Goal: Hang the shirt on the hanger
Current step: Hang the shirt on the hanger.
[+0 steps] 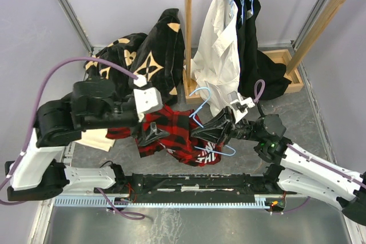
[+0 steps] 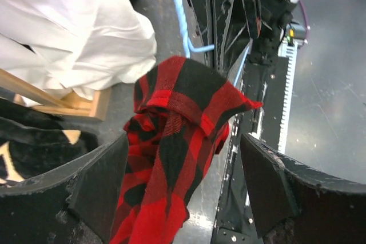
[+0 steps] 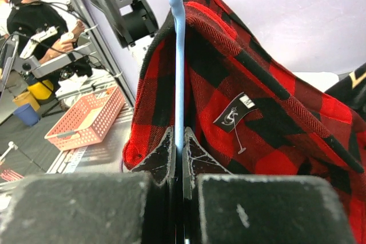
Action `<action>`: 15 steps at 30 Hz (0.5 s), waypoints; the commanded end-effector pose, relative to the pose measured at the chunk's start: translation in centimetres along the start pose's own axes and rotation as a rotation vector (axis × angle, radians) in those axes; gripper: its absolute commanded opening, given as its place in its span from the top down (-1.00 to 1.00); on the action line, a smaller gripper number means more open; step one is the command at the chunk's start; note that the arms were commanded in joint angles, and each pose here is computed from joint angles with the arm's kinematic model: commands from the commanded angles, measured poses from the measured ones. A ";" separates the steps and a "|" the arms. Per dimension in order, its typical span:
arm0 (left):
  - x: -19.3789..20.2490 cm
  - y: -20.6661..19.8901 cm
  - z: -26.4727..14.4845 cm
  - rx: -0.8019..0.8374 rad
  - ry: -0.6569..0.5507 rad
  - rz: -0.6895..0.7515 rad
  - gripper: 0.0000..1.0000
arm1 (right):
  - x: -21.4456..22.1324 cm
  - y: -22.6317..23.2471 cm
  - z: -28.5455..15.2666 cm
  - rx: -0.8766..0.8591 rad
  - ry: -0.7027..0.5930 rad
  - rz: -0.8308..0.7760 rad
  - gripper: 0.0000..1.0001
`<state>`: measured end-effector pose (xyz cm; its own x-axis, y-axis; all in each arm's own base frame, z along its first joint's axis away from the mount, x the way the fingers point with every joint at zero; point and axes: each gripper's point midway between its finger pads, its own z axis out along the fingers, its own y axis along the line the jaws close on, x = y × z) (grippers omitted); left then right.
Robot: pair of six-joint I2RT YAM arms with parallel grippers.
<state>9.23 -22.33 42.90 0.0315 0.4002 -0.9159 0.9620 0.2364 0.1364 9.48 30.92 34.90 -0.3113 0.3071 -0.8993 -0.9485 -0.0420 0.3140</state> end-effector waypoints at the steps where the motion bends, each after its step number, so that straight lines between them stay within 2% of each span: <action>1: 1.0 -1.5 0.9 0.089 0.031 -0.003 -0.67 | -3.4 3.4 -0.2 -0.105 -0.021 -0.104 1.00; 5: 1.0 -1.8 1.4 0.116 0.040 -0.001 -0.54 | -3.6 3.8 -0.3 -0.118 -0.012 -0.101 1.00; 9: 1.2 -2.8 2.1 0.179 0.058 -0.004 -0.14 | -3.6 3.7 0.0 -0.120 -0.007 -0.101 1.00; 15: 2.0 -3.4 2.9 0.223 0.100 -0.019 0.31 | -3.9 3.6 0.1 -0.114 -0.014 -0.105 1.00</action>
<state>7.73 -24.54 39.46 -0.0210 0.4881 -0.8725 0.9934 0.1086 0.0368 7.71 30.48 35.31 -0.3016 0.2281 -0.9257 -0.9531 -0.0991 0.2861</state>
